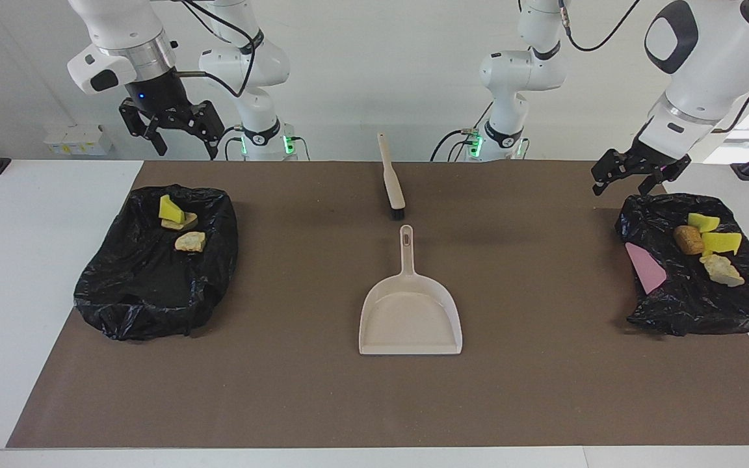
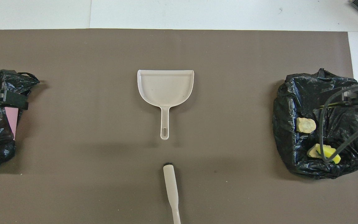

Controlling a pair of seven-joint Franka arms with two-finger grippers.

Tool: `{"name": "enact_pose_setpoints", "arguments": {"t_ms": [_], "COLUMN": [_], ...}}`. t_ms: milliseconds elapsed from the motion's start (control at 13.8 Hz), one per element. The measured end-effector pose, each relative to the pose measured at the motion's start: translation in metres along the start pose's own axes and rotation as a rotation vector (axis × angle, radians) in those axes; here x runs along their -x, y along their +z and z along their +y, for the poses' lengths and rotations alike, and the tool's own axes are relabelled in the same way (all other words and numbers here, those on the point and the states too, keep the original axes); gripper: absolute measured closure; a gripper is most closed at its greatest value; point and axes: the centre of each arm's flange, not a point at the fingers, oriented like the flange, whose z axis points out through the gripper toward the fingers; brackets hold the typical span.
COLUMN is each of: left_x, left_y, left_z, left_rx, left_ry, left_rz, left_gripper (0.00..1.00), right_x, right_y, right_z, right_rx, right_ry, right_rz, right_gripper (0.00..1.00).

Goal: Sweep and dump trash in bin

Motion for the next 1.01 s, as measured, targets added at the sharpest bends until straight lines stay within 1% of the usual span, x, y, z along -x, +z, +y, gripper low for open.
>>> {"name": "enact_pose_setpoints", "arguments": {"t_ms": [217,1013], "left_x": [0.0039,0.0038], "left_y": [-0.0069,-0.0098], "left_z": [0.0,0.0012], "left_rx": [-0.003,-0.004], "left_ry": [0.012,0.025], "left_rz": [-0.012,-0.007], "left_gripper": [0.0,0.0], "right_x": [0.0,0.0001], "right_y": [0.0,-0.0001], "right_z": [0.0,-0.0005], "right_rx": [0.0,0.0], "right_ry": [0.0,-0.001], "right_rz": [0.0,0.0], "right_gripper": [0.0,0.0]}}
